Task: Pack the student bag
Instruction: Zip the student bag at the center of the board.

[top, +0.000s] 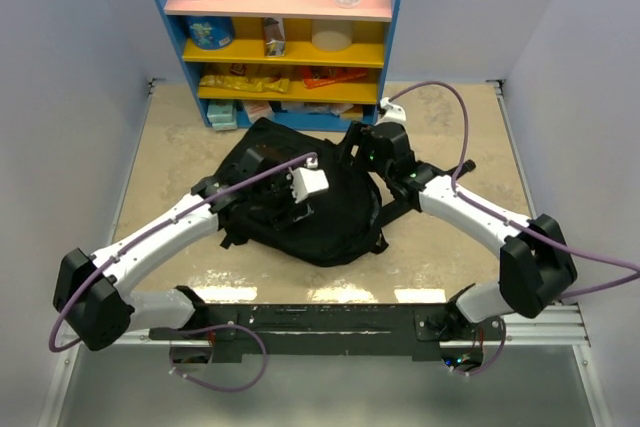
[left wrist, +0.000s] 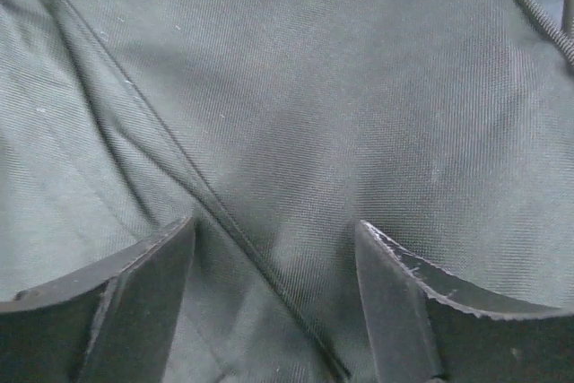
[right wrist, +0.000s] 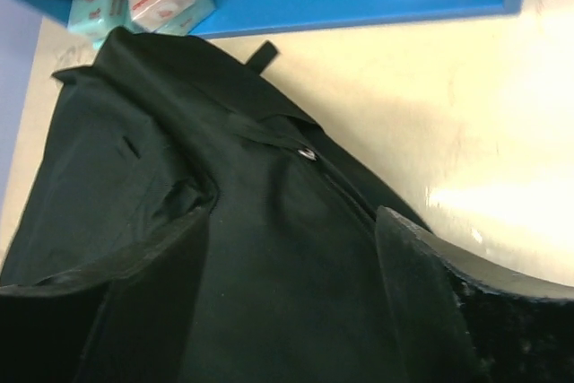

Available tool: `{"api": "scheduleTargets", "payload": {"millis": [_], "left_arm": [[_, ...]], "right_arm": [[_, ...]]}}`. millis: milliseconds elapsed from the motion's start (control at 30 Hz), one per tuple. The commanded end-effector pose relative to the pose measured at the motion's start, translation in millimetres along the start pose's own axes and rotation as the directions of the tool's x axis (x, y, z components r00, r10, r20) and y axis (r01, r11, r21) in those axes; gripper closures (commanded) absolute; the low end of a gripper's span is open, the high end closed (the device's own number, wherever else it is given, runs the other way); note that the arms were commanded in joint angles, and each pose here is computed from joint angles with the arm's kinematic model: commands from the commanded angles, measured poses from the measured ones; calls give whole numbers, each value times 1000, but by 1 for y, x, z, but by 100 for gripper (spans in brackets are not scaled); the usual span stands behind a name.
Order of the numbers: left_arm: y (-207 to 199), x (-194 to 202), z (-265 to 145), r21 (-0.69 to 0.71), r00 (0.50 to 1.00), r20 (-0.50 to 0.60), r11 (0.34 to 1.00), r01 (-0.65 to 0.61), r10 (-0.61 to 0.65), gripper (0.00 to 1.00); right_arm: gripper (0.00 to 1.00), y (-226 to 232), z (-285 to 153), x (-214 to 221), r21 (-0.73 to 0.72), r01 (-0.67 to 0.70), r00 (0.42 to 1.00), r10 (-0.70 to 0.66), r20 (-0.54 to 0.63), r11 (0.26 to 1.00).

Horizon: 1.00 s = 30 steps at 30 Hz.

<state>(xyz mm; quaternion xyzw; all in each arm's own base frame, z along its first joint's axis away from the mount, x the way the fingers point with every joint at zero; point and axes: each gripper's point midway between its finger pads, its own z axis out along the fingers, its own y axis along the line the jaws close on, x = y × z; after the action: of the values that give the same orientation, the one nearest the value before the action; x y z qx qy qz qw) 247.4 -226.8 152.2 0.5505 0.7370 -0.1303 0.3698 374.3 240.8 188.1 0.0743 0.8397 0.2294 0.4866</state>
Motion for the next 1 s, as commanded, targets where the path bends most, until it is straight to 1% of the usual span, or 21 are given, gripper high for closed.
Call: {"api": "scheduleTargets", "payload": {"millis": [0,67,100,167,200,233,267,300,333,367,433,467,533,567,600,667,767,967], "left_arm": [[27,-72,-34,-35,993,111,999,34,-30,19],[33,-89,-37,-21,993,110,999,45,-42,15],[43,-113,-49,-38,987,158,999,39,-32,13],[45,-119,-46,-2,988,136,998,69,-68,12],[51,-134,-53,0,983,168,997,74,-73,12],[60,-131,-50,5,981,160,994,111,-111,12],[61,-135,-51,37,973,178,989,143,-148,12],[67,-138,-54,39,967,195,987,158,-163,12],[81,-134,-55,23,962,199,982,187,-187,13],[89,-136,-56,15,954,226,980,196,-195,14],[104,-123,-53,-8,949,228,974,228,-220,15],[107,-120,-51,5,944,233,971,238,-232,15],[120,-103,-42,17,931,207,953,303,-299,18],[118,-99,-39,54,920,200,941,334,-338,19],[120,-93,-37,63,913,192,933,355,-360,21],[127,-83,-36,62,899,200,921,385,-389,21],[131,-75,-41,52,894,212,918,394,-395,22],[128,-73,-42,66,889,218,914,399,-404,23]], "right_arm": [[21,36,0,-44,-130,177,979,-160,127,976],[19,31,7,-47,-89,214,971,-202,128,973],[19,27,10,-48,-67,249,962,-239,130,966],[19,30,16,-47,-72,277,956,-267,120,958],[20,32,17,-45,-86,311,947,-301,115,946],[20,35,19,-44,-100,325,943,-314,111,940],[20,33,23,-38,-102,341,938,-333,92,934],[20,29,26,-34,-88,353,935,-347,75,931],[20,27,27,-32,-82,352,936,-348,62,932],[21,27,28,-29,-83,346,938,-343,54,934],[22,28,30,-27,-90,332,943,-328,52,939],[22,28,31,-27,-95,332,943,-328,58,938],[22,30,35,-30,-94,351,936,-344,76,932],[22,30,37,-31,-90,363,931,-357,78,928],[23,28,39,-29,-88,389,921,-384,68,917],[23,33,42,-23,-118,414,910,-411,54,903],[23,37,43,-15,-158,443,896,-441,52,882],[25,28,55,-10,-112,461,887,-459,42,880]]}}
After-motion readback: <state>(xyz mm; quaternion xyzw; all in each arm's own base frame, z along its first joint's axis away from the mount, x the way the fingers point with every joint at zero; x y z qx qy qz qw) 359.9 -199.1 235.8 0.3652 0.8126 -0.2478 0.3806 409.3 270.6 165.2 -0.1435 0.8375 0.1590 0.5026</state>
